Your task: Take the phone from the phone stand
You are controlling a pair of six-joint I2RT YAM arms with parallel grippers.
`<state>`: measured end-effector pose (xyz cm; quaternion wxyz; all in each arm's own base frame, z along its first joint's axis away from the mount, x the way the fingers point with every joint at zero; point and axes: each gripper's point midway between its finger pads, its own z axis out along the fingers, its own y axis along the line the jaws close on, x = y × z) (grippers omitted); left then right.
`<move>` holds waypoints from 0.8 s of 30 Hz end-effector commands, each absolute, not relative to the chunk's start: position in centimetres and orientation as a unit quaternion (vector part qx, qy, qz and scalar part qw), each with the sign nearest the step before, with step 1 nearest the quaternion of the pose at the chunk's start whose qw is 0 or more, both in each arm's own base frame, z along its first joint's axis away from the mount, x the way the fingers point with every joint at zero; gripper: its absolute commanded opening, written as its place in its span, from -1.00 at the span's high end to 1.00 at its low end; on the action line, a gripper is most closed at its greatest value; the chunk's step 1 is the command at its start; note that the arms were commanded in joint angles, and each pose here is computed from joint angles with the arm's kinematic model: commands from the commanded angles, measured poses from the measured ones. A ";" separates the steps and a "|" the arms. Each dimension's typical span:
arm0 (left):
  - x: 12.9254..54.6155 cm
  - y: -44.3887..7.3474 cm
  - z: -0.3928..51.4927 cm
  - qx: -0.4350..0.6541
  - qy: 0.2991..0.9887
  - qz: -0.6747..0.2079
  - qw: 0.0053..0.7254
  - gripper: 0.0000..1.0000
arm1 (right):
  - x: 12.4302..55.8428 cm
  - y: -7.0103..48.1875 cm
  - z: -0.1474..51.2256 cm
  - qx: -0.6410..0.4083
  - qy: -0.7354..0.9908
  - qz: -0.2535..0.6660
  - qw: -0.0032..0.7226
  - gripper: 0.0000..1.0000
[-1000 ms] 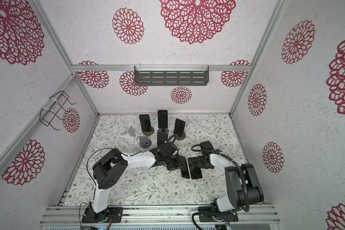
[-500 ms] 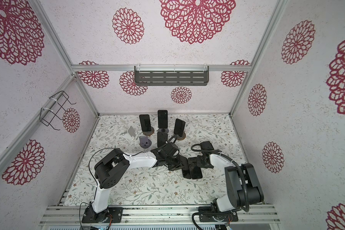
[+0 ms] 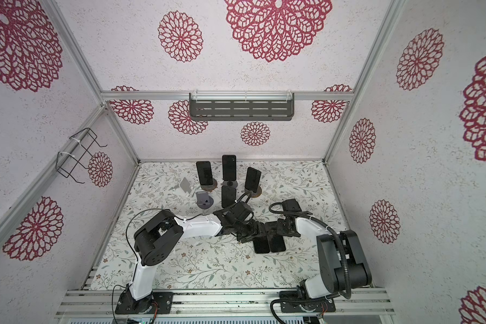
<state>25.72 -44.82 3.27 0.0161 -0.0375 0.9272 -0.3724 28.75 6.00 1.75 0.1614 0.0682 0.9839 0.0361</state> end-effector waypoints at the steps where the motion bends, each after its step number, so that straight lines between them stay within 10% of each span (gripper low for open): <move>1: 24.7 -43.7 2.4 -0.021 0.942 -0.335 0.006 -0.41 | 27.1 5.9 0.7 0.078 0.988 0.039 0.129 0.94; 24: 25.0 -43.1 4.2 0.004 0.941 -0.338 0.023 -0.94 | 28.0 5.8 2.6 0.085 0.983 0.050 0.156 0.89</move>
